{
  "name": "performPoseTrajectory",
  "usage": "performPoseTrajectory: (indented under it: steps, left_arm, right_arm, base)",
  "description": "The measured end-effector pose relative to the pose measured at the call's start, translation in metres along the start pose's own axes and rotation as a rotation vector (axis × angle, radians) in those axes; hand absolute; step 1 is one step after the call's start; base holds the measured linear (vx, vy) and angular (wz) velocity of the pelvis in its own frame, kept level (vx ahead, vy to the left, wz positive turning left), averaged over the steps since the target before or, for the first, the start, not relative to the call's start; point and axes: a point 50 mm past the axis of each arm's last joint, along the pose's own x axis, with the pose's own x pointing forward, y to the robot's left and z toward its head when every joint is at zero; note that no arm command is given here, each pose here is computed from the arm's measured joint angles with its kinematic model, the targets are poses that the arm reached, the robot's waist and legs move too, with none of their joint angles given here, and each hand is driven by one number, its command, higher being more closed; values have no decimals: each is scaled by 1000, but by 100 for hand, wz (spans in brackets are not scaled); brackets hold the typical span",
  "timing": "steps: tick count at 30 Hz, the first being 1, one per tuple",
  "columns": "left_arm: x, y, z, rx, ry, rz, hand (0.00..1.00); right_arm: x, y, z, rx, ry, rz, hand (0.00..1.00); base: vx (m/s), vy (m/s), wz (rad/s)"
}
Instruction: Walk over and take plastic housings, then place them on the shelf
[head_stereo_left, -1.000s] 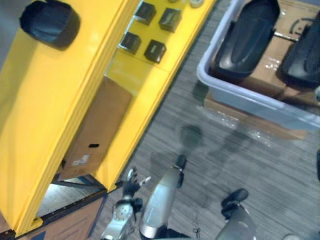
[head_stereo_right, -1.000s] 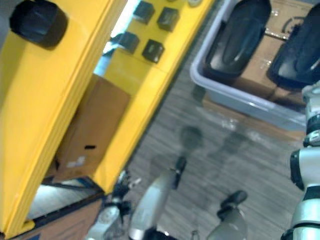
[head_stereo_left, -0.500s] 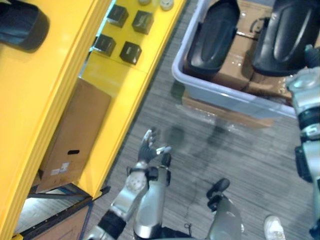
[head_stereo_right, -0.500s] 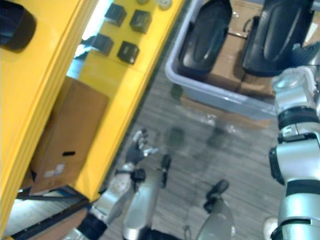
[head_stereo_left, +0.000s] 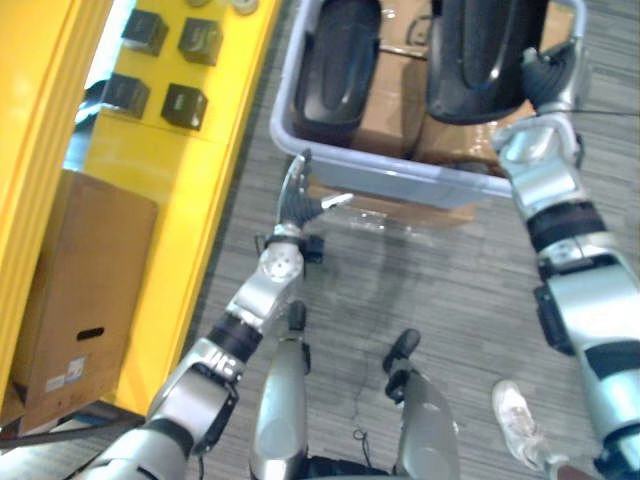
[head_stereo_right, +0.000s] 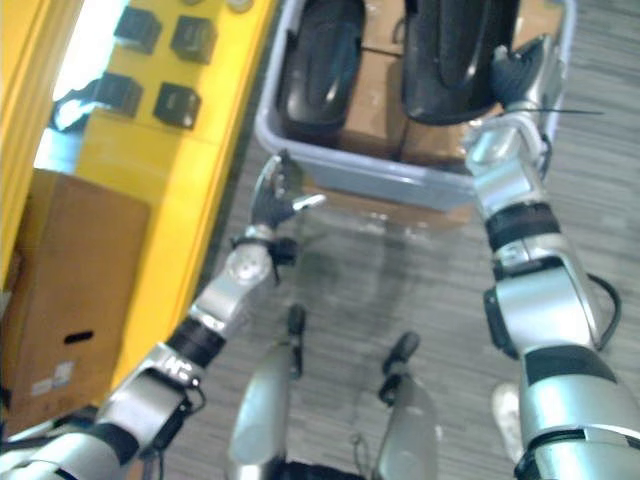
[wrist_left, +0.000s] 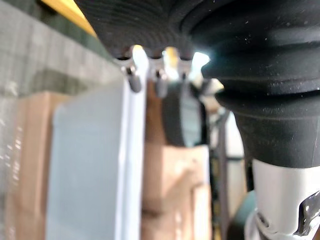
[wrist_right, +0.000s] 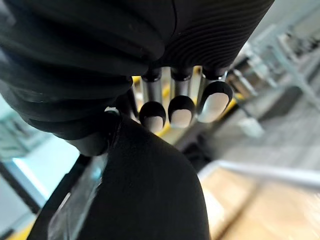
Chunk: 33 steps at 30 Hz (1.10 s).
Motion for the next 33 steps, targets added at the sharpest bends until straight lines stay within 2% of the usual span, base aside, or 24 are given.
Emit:
performPoseTrajectory:
  steps: [4, 10, 15, 24, 33]
  left_arm:
    - [2, 6, -5, 20, 30, 18, 0]
    - [4, 6, -4, -81, 83, -11, 0]
    - [3, -1, -5, -329, 157, -115, 0]
    - [1, -13, -4, -759, 237, -283, 0]
    - [-1, -15, -13, -779, 281, -236, 0]
  right_arm:
    - [-7, 8, 21, 28, -120, 13, 100]
    - [-40, 25, 26, 56, -265, 97, 100]
    - [-60, 40, 18, 16, -302, 203, 100]
    - [-79, 53, 8, -34, -334, 289, 100]
    - [-96, 61, -9, -36, -303, 354, 100]
  base:
    - [-8, -40, -12]
    - [19, -23, -3]
    - [6, 1, 0]
    - [-1, 5, -2]
    - [19, 17, 3]
